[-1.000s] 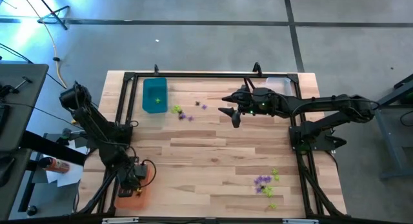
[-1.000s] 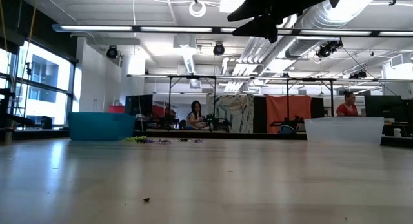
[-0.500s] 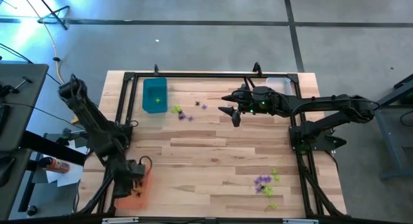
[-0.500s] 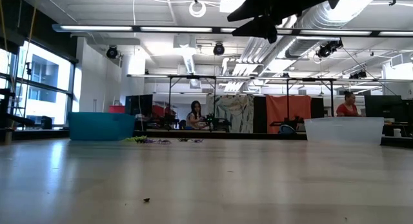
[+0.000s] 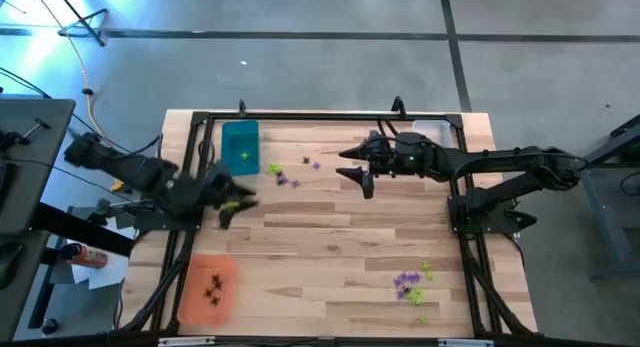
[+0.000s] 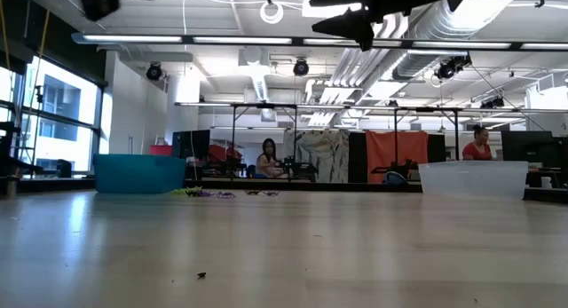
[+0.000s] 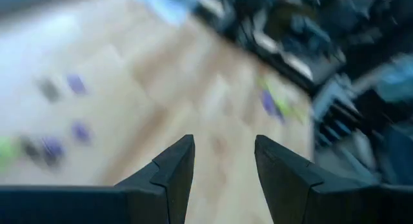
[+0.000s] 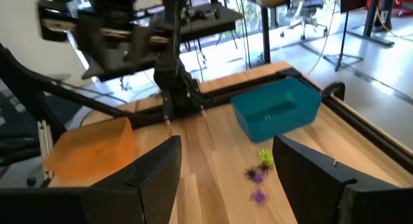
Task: Sort Halloween decoration
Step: Put the black spider toy into the orange bin
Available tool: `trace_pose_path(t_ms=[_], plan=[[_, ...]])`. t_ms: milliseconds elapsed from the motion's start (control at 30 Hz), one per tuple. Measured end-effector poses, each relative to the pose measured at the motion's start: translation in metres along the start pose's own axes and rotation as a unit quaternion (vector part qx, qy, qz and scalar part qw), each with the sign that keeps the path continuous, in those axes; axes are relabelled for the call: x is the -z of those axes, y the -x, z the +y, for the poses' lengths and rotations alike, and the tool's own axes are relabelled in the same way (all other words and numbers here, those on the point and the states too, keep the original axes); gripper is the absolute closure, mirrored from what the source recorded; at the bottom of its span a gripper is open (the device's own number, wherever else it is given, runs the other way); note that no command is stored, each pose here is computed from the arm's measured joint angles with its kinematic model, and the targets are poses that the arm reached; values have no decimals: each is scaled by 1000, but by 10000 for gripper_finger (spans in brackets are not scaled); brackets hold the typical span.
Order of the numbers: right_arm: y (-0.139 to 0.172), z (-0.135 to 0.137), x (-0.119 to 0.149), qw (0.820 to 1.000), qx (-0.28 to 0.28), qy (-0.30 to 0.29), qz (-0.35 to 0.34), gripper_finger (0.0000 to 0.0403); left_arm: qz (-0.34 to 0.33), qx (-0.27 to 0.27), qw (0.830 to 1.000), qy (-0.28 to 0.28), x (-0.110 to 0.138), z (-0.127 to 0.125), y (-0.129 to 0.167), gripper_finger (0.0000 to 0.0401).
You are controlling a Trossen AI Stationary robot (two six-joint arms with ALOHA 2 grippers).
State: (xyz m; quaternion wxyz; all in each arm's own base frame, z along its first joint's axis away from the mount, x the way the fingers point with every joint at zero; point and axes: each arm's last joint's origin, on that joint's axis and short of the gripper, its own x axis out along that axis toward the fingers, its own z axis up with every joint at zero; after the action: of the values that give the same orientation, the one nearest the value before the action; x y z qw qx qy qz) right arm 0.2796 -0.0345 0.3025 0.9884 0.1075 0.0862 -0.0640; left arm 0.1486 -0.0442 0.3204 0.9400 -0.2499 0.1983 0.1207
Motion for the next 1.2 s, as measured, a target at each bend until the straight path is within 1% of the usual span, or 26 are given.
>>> trace_pose_path(t_ms=[100, 233, 333, 400, 433, 467, 500, 533, 600, 633, 667, 700, 767, 833, 900, 967, 1067, 1133, 1200], plan=[[0, 1, -3, 1000, -4, 0, -13, 163, -60, -28, 997, -45, -21, 7, -16, 249], [0, 1, -4, 1000, -11, -16, -17, 163, -108, -41, 988, -105, -45, 18, -39, 249], [0, 2, -2, 999, -26, -31, -7, 163, -130, -49, 981, -132, -57, 27, -55, 249], [0, 3, 0, 997, -50, -57, 8, 163, -139, -55, 979, -137, -63, 33, -63, 249], [0, 4, 1, 994, -70, -85, 24, 163, -144, -58, 978, -136, -65, 35, -66, 249], [1, 6, 4, 986, -97, -122, 50, 163, -150, -61, 978, -134, -68, 37, -68, 249], [2, 8, 9, 974, -129, -166, 88, 163, -153, -65, 977, -131, -69, 39, -69, 249], [3, 12, 14, 954, -161, -214, 135, 163, -155, -69, 977, -129, -70, 41, -69, 249], [8, 23, 28, 899, -206, -297, 246, 163, -159, -76, 976, -127, -72, 44, -70, 249], [12, 30, 36, 871, -211, -326, 302, 163, -156, -81, 976, -128, -73, 46, -71, 249], [16, 40, 45, 846, -206, -345, 351, 163, -157, -85, 975, -130, -73, 48, -71, 249], [21, 51, 53, 825, -198, -353, 395, 163, -159, -89, 974, -133, -74, 49, -70, 249], [33, 73, 69, 791, -180, -353, 467, 163, -160, -95, 973, -138, -75, 51, -70, 249], [46, 95, 84, 763, -146, -350, 523, 163, -158, -101, 972, -142, -76, 54, -70, 249], [57, 114, 97, 739, -112, -351, 564, 163, -158, -104, 971, -143, -77, 55, -70, 249], [65, 131, 108, 709, -82, -373, 592, 163, -159, -107, 971, -142, -77, 57, -70, 249], [73, 145, 129, 661, -14, -410, 628, 163, -158, -111, 971, -141, -78, 58, -70, 249], [73, 150, 144, 637, 29, -424, 644, 163, -154, -114, 971, -142, -77, 59, -70, 249], [72, 149, 161, 616, 84, -435, 651, 163, -155, -114, 971, -141, -77, 59, -70, 249]])
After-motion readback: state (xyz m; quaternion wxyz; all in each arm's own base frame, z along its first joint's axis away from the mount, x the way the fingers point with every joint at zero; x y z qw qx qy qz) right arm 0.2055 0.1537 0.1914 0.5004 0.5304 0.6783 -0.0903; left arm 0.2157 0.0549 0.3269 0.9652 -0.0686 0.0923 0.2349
